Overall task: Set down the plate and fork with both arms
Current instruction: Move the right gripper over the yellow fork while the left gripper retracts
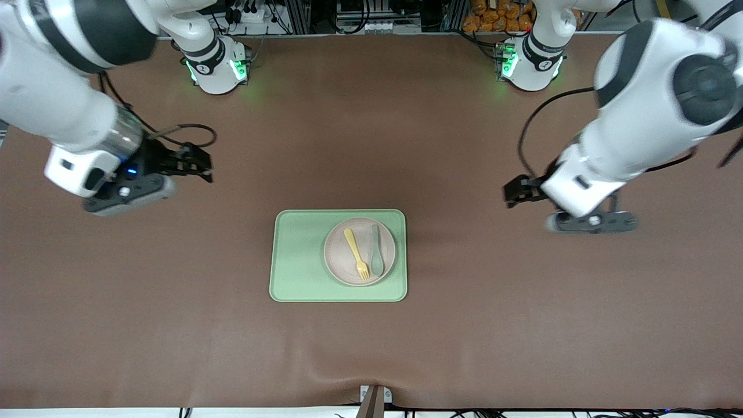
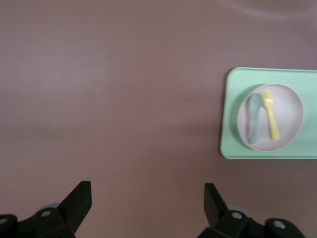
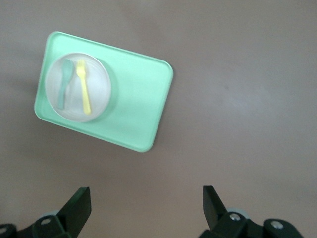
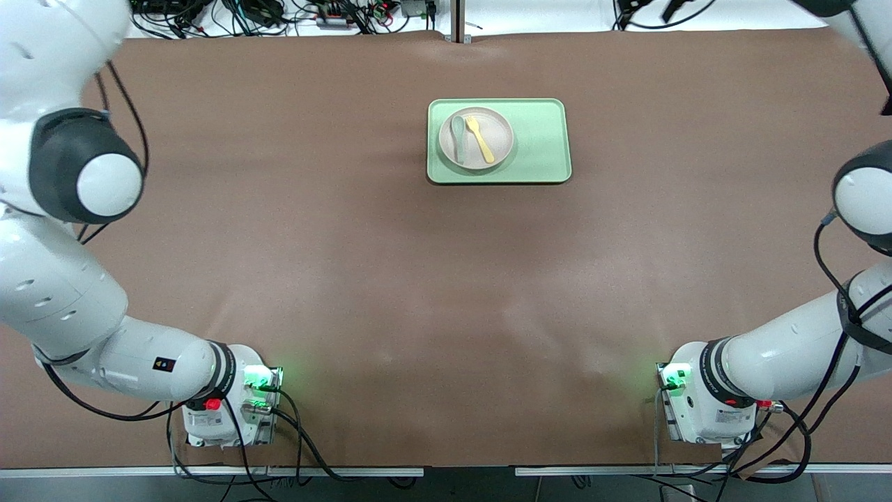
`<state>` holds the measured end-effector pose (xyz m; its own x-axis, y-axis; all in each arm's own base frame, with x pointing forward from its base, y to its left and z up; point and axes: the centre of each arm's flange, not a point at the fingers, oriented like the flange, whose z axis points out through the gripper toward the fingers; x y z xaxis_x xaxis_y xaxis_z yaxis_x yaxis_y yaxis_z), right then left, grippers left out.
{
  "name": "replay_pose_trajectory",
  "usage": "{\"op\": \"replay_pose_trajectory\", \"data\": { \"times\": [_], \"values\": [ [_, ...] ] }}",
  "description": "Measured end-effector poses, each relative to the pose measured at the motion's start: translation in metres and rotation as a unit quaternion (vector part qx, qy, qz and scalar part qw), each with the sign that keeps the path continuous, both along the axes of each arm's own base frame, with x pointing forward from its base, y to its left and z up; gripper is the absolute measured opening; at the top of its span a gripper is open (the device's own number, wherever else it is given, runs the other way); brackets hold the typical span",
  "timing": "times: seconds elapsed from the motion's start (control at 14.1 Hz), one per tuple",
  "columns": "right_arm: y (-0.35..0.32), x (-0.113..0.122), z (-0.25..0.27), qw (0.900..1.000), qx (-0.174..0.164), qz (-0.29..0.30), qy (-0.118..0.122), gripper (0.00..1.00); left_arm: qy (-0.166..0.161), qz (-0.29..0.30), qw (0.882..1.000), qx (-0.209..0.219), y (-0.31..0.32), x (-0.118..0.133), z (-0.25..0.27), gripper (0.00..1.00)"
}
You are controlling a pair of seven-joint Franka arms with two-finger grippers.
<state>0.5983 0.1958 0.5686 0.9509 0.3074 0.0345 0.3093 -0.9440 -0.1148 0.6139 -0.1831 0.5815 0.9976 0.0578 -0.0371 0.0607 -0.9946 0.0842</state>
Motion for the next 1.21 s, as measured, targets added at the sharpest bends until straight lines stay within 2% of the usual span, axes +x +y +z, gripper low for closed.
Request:
{"op": "replay_pose_trajectory", "data": {
  "times": [0.14, 0.35, 0.5, 0.71, 0.99, 1.21],
  "values": [
    [0.021, 0.018, -0.021, 1.0, 0.004, 0.01, -0.006, 1.0, 0.005, 0.027, 1.0, 0.004, 0.047, -0.004, 0.019, 1.0],
    [0.071, 0.043, -0.062, 1.0, 0.012, 0.022, -0.008, 1.0, 0.009, 0.029, 1.0, 0.007, 0.103, -0.015, 0.042, 1.0],
    [0.114, 0.051, -0.096, 0.999, 0.012, 0.035, -0.002, 1.0, 0.006, 0.046, 0.999, 0.009, 0.136, -0.025, 0.054, 1.0],
    [0.161, 0.056, -0.144, 0.999, 0.004, 0.046, -0.014, 1.0, -0.012, 0.051, 0.999, 0.014, 0.182, -0.047, 0.047, 1.0],
    [0.191, 0.058, -0.207, 0.998, -0.004, 0.06, -0.016, 1.0, -0.022, 0.033, 0.998, 0.038, 0.192, -0.075, 0.037, 1.0],
    [0.206, 0.059, -0.269, 0.997, -0.024, 0.074, -0.021, 1.0, -0.025, 0.017, 0.998, 0.054, 0.175, -0.08, 0.038, 1.0]
  ]
}}
